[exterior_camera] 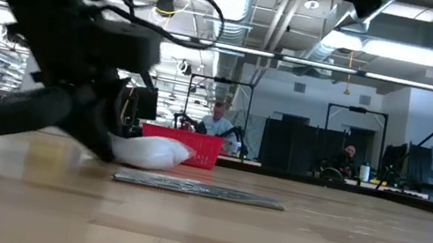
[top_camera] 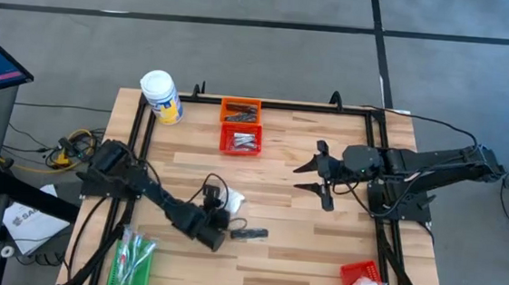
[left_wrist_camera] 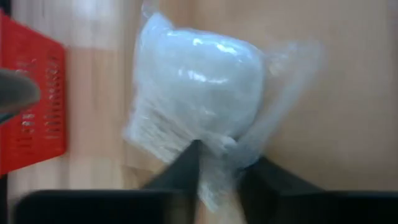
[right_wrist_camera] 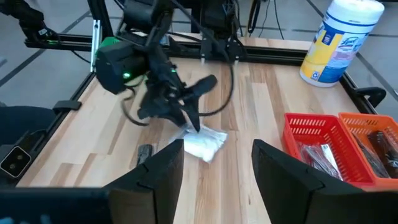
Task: Pick & Place Travel size toiletries
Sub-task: Put the cotton pack into the bottom red basket
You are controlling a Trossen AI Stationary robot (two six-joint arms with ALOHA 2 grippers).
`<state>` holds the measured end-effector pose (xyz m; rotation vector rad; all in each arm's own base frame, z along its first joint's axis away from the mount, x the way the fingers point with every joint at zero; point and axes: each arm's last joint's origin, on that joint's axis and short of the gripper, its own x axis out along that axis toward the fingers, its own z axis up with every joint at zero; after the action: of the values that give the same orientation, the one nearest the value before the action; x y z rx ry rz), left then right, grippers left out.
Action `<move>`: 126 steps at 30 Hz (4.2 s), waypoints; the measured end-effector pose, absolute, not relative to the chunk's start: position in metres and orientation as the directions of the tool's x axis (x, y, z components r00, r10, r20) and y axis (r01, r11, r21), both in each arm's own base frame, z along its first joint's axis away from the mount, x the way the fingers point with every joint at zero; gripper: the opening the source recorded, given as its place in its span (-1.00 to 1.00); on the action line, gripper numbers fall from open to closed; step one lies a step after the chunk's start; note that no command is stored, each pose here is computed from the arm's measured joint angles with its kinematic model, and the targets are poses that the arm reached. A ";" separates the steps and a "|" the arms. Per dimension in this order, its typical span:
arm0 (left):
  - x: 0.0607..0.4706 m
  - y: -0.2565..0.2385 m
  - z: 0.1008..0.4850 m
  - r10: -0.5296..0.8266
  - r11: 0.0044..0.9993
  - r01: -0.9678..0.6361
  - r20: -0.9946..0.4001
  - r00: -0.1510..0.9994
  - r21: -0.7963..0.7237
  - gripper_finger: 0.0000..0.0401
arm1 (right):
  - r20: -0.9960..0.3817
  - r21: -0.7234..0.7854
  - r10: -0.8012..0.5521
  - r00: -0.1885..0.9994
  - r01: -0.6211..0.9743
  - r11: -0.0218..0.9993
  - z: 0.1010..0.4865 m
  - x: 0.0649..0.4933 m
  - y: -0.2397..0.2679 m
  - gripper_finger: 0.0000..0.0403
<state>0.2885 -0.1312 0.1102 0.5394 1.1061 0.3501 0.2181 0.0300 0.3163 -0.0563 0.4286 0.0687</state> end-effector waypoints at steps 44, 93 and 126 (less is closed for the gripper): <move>0.261 -0.050 0.270 -0.088 0.839 -0.344 -0.728 0.680 -0.422 -0.99 | -0.544 -0.191 0.067 0.836 -0.202 0.961 0.299 0.363 0.068 -0.23; 0.259 -0.060 0.275 -0.195 0.867 -0.215 -0.702 0.685 -0.450 -1.00 | -0.774 -0.116 -0.017 0.633 -0.116 0.986 0.291 0.385 0.056 -0.56; 0.285 -0.046 0.266 -0.129 0.891 -0.197 -0.646 0.752 -0.408 -1.00 | -0.703 -0.079 0.016 0.711 -0.100 0.992 0.292 0.397 0.061 0.34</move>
<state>0.2849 -0.0463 0.2656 -0.4795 0.7260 0.0385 0.3974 0.0607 0.2923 -0.1144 0.7772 0.0644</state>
